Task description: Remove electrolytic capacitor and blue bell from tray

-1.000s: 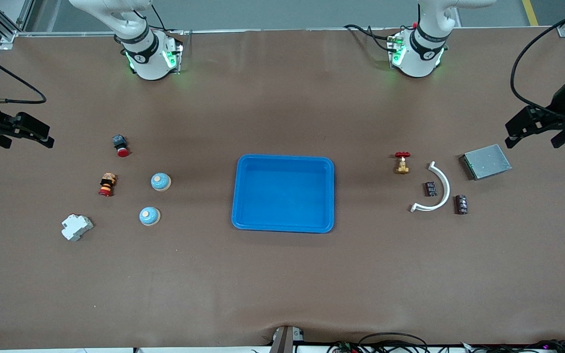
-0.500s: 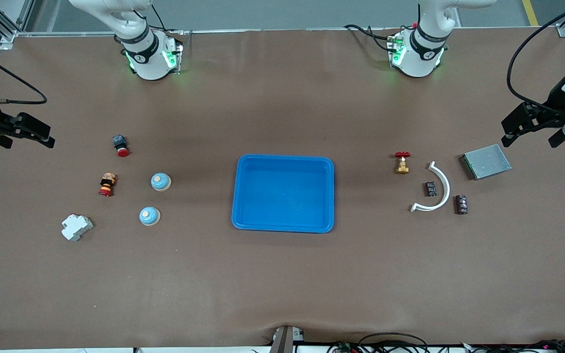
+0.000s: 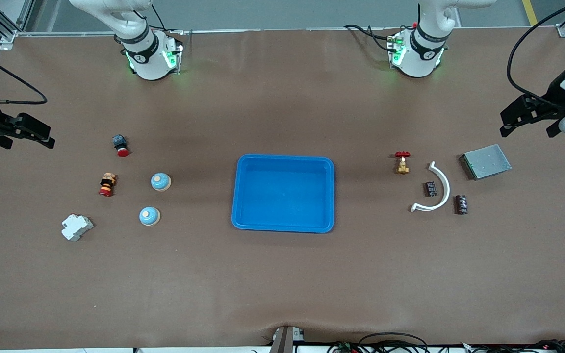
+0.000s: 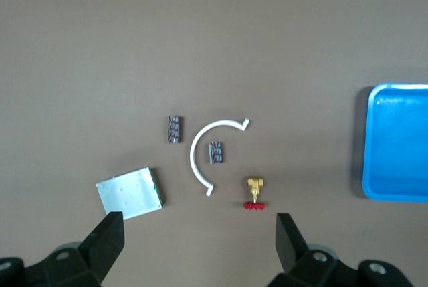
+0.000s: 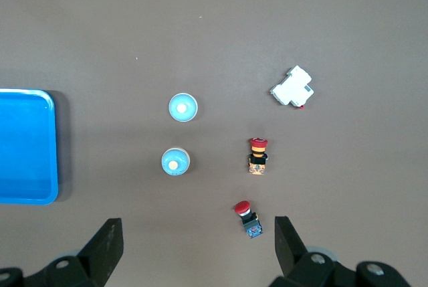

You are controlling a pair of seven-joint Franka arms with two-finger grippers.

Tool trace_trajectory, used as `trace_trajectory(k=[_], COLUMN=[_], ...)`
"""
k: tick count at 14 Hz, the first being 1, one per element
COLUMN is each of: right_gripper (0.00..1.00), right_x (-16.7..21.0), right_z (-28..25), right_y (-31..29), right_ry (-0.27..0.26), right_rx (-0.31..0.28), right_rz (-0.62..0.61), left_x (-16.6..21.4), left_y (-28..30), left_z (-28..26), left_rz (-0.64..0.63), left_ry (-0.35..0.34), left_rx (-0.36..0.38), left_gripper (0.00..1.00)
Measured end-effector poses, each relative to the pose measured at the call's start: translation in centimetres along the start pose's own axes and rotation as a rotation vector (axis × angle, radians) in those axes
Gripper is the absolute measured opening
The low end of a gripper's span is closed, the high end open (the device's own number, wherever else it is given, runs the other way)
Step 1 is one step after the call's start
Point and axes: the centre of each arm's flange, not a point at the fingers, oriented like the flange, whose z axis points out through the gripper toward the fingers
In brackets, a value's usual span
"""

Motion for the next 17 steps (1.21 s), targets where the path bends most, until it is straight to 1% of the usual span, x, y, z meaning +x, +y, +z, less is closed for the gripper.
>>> trace_trajectory(k=[3,9,12,17], right_gripper=[1.0,1.0,1.0,1.0], right_x=[0.0,0.0,0.1,0.1], right_z=[0.0,0.0,0.1,0.2], right_y=[0.0,0.0,0.0,0.0], right_ry=[0.001,0.0,0.004,0.005], right_rx=[0.0,0.0,0.0,0.0], right_rz=[0.0,0.0,0.0,0.0], left_x=[-0.3,-0.7,-0.4,-0.4], left_y=[-0.4,-0.7,-0.6,-0.7], left_z=[-0.2,0.9,1.4,0.9], left_rz=[-0.007,-0.012,-0.012,-0.012], left_ry=[-0.034,-0.109,-0.118,-0.109], left_rx=[0.002,0.006,0.007,0.007], left_gripper=[1.0,1.0,1.0,1.0])
